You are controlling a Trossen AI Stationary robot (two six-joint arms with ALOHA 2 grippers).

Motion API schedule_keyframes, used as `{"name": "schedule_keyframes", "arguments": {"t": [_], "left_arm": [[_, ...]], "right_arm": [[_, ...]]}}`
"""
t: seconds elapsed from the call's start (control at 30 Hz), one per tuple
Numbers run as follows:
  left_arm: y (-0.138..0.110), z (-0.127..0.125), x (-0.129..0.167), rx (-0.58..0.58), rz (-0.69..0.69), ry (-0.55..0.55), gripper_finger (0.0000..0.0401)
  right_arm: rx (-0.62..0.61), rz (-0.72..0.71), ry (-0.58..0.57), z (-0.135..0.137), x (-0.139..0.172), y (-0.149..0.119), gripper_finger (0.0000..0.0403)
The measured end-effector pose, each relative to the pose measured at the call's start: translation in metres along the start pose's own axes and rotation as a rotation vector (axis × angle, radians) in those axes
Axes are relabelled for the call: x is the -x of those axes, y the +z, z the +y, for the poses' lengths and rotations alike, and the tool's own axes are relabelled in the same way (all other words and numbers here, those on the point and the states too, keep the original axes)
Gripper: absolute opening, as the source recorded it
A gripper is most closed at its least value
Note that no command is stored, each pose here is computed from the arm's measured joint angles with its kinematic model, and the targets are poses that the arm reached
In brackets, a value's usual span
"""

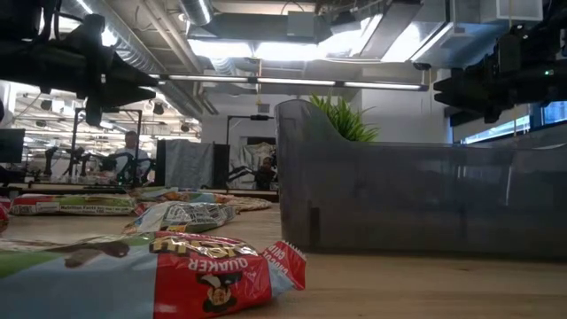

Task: Pick and place Granola Bars by type
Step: Put the orange granola bar into the top transparent bin

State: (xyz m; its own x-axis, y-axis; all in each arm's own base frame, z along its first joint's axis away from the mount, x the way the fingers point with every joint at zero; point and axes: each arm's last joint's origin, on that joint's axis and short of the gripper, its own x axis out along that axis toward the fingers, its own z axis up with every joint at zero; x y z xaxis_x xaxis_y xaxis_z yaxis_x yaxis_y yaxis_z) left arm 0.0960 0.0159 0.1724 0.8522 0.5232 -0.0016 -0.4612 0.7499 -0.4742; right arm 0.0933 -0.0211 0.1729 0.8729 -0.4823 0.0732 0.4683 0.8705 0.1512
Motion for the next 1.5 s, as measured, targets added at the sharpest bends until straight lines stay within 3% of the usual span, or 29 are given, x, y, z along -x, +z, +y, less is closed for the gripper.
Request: {"name": "schedule_keyframes", "arguments": {"t": [0.37,0.77,0.97,1.17,1.33,1.5], "left_arm": [[-0.007,0.001,-0.005,-0.015,0.057,0.047,0.0114],[-0.003,-0.005,-0.019,-0.121,-0.005,0.048,0.0114],[-0.001,-0.003,-0.032,-0.112,0.066,0.045,0.0114],[0.011,-0.003,-0.052,-0.256,0.200,0.096,0.0114],[0.017,0.000,-0.065,-0.257,0.295,0.104,0.0114],[0.021,0.004,-0.072,-0.249,0.302,0.145,0.0114]], "right_arm": [[0.019,-0.014,-0.054,-0.001,0.000,0.001,0.0184],[0.007,-0.036,-0.068,-0.002,0.000,0.003,0.0184],[0.006,-0.042,-0.068,-0.002,0.000,0.004,0.0184],[0.000,-0.041,-0.068,-0.002,0.000,0.004,0.0184],[-0.053,-0.035,-0.043,-0.001,0.000,0.005,0.0184],[-0.011,-0.011,-0.044,0.003,-0.002,0.024,0.0184]]}}
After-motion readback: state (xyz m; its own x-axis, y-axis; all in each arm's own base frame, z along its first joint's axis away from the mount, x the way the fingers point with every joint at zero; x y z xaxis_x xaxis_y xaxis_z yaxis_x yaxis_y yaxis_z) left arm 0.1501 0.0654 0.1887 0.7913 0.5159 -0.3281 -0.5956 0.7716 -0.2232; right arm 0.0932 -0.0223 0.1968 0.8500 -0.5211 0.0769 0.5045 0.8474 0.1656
